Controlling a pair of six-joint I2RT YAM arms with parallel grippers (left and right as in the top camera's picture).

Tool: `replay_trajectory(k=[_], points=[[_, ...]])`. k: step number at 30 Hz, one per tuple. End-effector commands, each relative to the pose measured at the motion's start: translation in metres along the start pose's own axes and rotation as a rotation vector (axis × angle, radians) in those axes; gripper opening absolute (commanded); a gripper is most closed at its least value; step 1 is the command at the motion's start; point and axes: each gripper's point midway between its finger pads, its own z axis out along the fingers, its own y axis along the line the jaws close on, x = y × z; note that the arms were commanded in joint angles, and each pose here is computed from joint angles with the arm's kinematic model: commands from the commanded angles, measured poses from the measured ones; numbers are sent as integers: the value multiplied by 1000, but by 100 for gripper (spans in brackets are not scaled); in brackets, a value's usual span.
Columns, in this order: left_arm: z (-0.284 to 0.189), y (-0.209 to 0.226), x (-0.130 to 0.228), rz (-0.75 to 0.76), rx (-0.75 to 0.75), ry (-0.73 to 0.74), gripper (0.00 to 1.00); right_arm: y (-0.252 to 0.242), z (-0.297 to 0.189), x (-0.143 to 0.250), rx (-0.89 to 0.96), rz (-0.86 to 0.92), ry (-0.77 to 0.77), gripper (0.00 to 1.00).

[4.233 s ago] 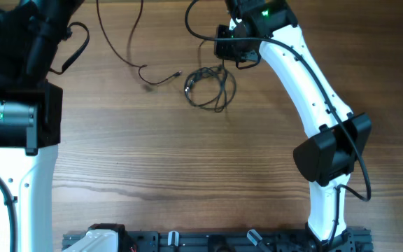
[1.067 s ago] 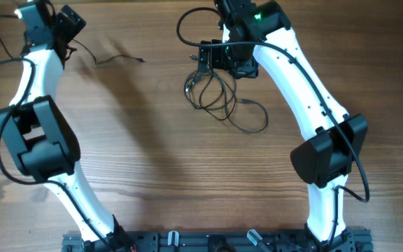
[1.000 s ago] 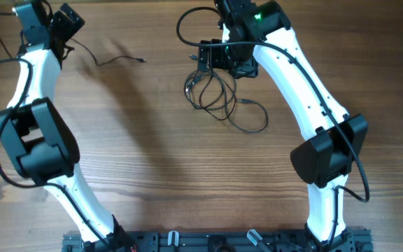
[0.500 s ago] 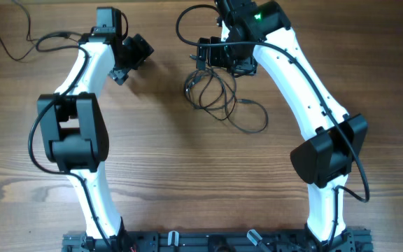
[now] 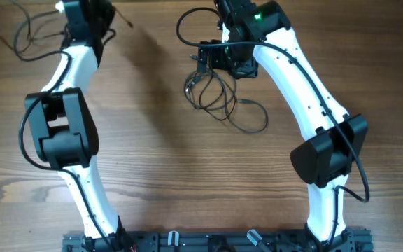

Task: Untangle cables

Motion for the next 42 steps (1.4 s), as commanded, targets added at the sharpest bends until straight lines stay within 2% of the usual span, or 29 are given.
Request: replay_trajectory(k=[1,2,3,4,6,8,11,13,15,16,17,19,23,26,29,33,36,38,42], points=[[-9,-29,-35,-29,115,-96,32,7,-9,4,-18,-27,-4,100],[-7,-16,-32,-32,62,-87,49,7,-9,5,-17,-27,-3,100],[-3,6,-16,26,-24,-39,82,8,-9,3,-21,-27,-10,100],[0,21,-2,121,-75,10,100,9,-9,1,-27,-27,-20,100],[-1,40,14,281,-140,83,100,10,-9,0,-29,-29,-23,100],[-10,34,11,358,-142,103,100,10,-9,0,-29,-30,-24,100],[-45,-19,-1,361,-53,122,100,11,-9,-2,-31,-29,-29,100],[-74,-49,13,345,26,233,100,5,-10,-6,-30,-15,-37,100],[-123,-67,61,256,81,508,100,-18,-17,-22,-25,80,-63,100],[-133,-64,76,223,67,580,100,-26,-20,-26,-35,128,-63,100],[-151,-46,111,154,-29,726,100,-39,-31,-34,-100,159,-56,100],[-169,-16,167,138,-206,896,100,-62,-44,-43,-163,182,-53,100],[-186,11,260,406,-361,1097,95,-104,-61,-34,-115,265,-26,100],[-182,7,301,513,-376,1100,93,-115,-108,-20,-5,252,-124,100],[-171,18,307,549,-469,1020,88,-118,-176,10,57,233,-251,100],[-159,36,310,517,-536,985,79,-109,-231,46,25,202,-357,99],[-155,51,321,498,-569,1010,70,-104,-256,61,7,170,-426,100],[-152,51,321,485,-572,995,59,-101,-264,66,-12,160,-443,100],[-147,53,320,495,-576,963,46,-98,-266,69,-21,144,-448,100]])
